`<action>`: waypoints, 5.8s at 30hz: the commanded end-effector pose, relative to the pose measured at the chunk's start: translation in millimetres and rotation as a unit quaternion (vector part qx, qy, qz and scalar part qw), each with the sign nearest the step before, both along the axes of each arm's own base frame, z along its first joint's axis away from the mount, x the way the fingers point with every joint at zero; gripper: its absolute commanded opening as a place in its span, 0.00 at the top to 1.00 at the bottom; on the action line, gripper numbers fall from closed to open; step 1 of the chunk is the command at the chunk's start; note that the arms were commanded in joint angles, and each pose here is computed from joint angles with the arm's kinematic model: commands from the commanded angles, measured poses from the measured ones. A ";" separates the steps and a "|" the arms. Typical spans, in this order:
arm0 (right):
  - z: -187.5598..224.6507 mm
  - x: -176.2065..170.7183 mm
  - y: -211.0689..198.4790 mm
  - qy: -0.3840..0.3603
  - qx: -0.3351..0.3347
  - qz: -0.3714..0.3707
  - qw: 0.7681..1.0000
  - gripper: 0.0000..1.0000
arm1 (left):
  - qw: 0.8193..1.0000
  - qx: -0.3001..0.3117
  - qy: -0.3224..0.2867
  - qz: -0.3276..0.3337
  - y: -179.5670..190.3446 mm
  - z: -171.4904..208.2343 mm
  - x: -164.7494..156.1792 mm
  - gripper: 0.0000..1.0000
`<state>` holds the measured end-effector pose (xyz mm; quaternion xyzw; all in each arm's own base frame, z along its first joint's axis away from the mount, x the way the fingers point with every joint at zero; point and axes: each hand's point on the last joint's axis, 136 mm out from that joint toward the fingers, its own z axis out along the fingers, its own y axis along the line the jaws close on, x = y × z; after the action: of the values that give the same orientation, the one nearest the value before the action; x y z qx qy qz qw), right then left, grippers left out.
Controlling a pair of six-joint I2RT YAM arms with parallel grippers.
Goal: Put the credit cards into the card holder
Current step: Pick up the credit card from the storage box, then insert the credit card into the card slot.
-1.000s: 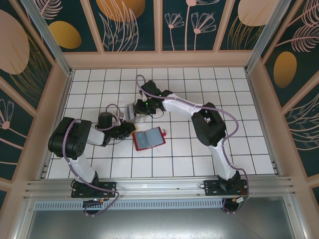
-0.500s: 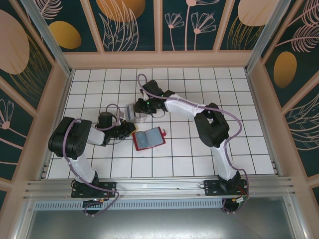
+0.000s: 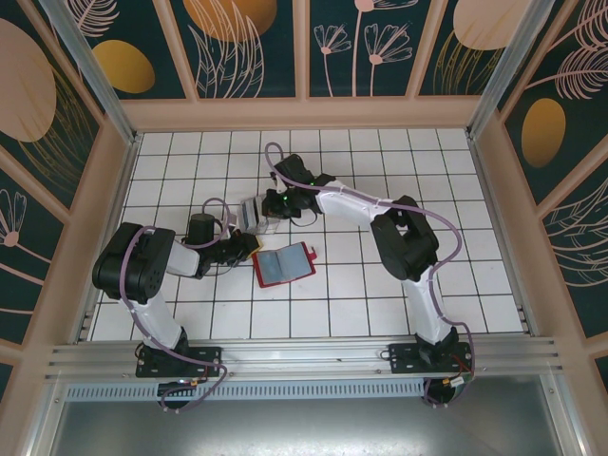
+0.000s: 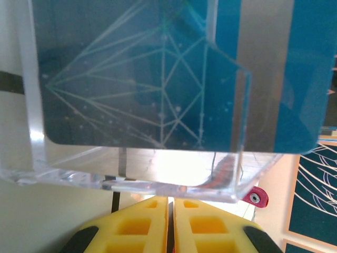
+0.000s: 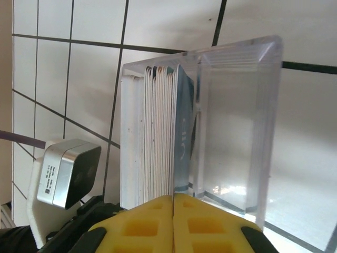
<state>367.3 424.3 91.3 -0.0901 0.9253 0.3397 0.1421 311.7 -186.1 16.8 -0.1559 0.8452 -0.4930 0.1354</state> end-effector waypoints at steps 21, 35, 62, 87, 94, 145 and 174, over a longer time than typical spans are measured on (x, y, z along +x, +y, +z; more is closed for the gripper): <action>36.8 -13.9 -40.6 -0.057 0.031 -0.006 0.998 1.00 | 0.988 0.114 0.091 0.041 26.2 -55.0 -26.3 0.84; 28.4 -5.4 -45.1 -0.061 0.004 -0.025 0.998 1.00 | 0.990 0.106 0.090 0.038 24.3 -54.2 -26.6 0.84; 24.8 -115.0 -88.2 -0.005 0.104 0.113 0.988 1.00 | 0.992 0.105 0.073 0.020 19.7 -48.1 -19.7 0.68; -51.5 -139.6 -97.3 0.108 0.163 0.123 0.973 1.00 | 0.986 0.137 0.092 0.016 28.8 -66.4 -34.0 1.00; -55.9 -136.3 -93.1 0.126 0.189 0.119 0.967 1.00 | 0.986 0.137 0.095 0.013 28.5 -69.4 -35.7 1.00; -59.4 -136.8 -53.7 0.132 0.160 0.026 0.978 1.00 | 0.986 0.138 0.092 0.020 31.2 -67.2 -39.8 1.00; -56.1 -148.5 -21.3 0.077 0.072 0.079 0.991 0.71 | 0.986 0.131 0.103 0.031 32.3 -74.7 -46.2 1.00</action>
<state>221.4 391.7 36.9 -0.0919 0.8962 0.4318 0.0438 311.0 -184.9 14.8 -0.1304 0.8587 -0.4669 0.1662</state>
